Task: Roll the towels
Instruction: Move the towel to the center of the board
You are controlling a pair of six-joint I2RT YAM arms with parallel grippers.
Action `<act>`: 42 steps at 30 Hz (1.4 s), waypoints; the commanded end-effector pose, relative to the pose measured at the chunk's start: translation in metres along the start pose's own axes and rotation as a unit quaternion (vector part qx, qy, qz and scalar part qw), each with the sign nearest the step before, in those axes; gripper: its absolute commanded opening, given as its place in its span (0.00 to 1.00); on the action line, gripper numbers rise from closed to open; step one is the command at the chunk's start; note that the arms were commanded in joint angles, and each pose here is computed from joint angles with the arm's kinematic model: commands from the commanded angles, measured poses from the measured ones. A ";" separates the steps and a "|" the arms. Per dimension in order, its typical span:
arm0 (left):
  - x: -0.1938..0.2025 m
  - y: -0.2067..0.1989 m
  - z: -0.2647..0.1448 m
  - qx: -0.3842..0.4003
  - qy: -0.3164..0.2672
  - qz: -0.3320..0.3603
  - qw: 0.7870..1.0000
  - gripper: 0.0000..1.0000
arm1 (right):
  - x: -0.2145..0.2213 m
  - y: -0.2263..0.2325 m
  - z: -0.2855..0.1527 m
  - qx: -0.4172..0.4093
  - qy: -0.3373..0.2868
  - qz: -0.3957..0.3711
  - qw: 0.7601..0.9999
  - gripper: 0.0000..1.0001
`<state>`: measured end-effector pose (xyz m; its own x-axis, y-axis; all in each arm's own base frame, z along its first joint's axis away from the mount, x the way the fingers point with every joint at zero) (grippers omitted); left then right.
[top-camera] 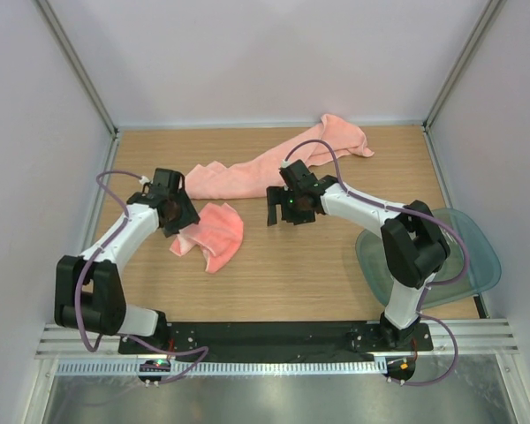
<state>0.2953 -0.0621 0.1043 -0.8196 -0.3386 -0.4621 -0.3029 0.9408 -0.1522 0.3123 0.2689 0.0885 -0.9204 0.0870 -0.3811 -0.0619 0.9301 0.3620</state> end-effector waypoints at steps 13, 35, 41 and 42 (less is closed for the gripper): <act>-0.003 -0.006 0.019 0.009 -0.004 -0.012 1.000 0.44 | -0.005 0.007 -0.011 -0.014 -0.016 -0.012 1.000 0.86; 0.001 -0.007 0.014 0.022 -0.007 -0.006 1.000 0.22 | 0.000 0.001 -0.007 -0.010 -0.008 -0.014 1.000 0.84; 0.007 -0.001 0.013 0.012 -0.005 -0.007 1.000 0.22 | 0.002 0.002 -0.005 -0.011 -0.004 -0.013 1.000 0.84; 0.007 0.000 0.013 0.009 -0.006 -0.006 1.000 0.23 | 0.002 0.002 -0.006 -0.011 -0.005 -0.013 1.000 0.84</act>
<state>0.2930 -0.0668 0.0787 -0.8383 -0.3417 -0.4250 -0.2996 0.9398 -0.1646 0.3083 0.2652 0.0820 -0.9247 0.0688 -0.3744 -0.0710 0.9350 0.3473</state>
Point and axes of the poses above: each gripper's point midway between its finger pads, its own z axis out along the fingers, its own y axis along the line the jaws close on, x = y × z, the point moved 2 cm from there along -z, back along the fingers, and after that the axes turned 9 degrees about z, right-handed, at the moved point
